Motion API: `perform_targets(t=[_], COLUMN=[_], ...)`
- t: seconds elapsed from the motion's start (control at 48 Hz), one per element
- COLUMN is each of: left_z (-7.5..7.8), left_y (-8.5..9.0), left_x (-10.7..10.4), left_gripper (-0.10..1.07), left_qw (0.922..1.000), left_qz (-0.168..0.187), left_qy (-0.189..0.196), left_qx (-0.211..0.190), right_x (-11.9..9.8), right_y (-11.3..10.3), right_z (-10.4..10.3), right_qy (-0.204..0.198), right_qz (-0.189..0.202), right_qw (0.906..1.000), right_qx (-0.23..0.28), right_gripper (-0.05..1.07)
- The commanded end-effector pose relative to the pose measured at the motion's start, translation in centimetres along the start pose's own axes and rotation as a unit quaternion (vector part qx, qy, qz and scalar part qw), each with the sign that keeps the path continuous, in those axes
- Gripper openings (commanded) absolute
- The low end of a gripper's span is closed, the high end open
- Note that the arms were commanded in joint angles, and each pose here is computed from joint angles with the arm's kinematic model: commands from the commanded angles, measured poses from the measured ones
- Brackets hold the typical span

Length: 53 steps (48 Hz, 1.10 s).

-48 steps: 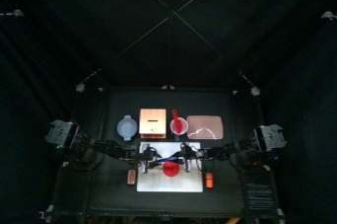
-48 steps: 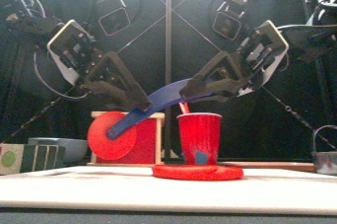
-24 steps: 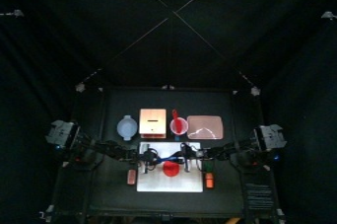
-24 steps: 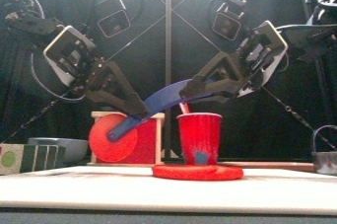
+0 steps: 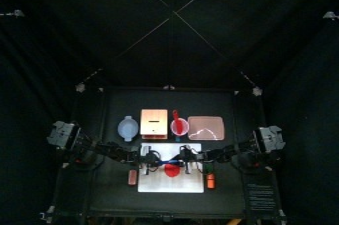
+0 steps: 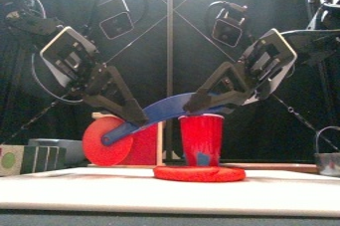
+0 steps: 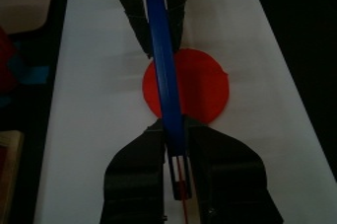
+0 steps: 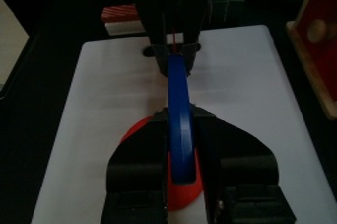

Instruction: Grab pizza cutter with other hand

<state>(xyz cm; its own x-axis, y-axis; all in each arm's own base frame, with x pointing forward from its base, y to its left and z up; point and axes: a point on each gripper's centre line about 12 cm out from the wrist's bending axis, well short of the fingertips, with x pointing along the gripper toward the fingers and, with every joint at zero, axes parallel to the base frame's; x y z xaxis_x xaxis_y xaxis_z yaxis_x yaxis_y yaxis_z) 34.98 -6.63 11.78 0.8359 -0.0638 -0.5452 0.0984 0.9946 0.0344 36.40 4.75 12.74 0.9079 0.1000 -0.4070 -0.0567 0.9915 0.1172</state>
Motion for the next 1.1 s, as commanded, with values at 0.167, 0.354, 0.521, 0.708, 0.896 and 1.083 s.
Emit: perform_targets(t=[0.167, 0.354, 0.521, 0.708, 0.896, 1.083], left_z=[0.7, 0.7, 0.9, 1.1, 1.3, 2.1], left_y=[-1.2, -1.5, -1.6, -1.7, -1.4, -1.4], left_x=[1.0, 1.0, 1.2, 1.2, 1.2, 1.3], left_gripper=[0.46, 0.46, 0.46, 0.46, 0.46, 0.46], left_qw=[0.9999, 0.9998, 0.9998, 0.9998, 0.9998, 0.9998], left_qz=[-0.012, -0.016, -0.019, -0.02, -0.017, -0.017], left_qy=[-0.007, -0.004, 0.008, 0.008, 0.004, -0.007], left_qx=[0.01, 0.01, 0.001, 0.0, -0.002, -0.002], right_x=[0.1, 0.2, 0.2, 0.2, 0.2, -0.3], right_y=[0.4, 0.6, 0.6, 0.6, 0.6, 0.7], right_z=[-0.1, -0.5, -0.3, -0.2, -0.2, 0.4], right_qy=[0.016, 0.025, 0.023, 0.032, 0.037, 0.031], right_qz=[0.0, 0.001, 0.0, -0.002, -0.003, 0.0], right_qw=[0.9999, 0.9996, 0.9997, 0.9994, 0.9992, 0.9995], right_qx=[0.006, 0.009, 0.012, 0.013, 0.014, 0.011], right_gripper=[0.41, 0.41, 0.41, 0.41, 0.36, 0.35])
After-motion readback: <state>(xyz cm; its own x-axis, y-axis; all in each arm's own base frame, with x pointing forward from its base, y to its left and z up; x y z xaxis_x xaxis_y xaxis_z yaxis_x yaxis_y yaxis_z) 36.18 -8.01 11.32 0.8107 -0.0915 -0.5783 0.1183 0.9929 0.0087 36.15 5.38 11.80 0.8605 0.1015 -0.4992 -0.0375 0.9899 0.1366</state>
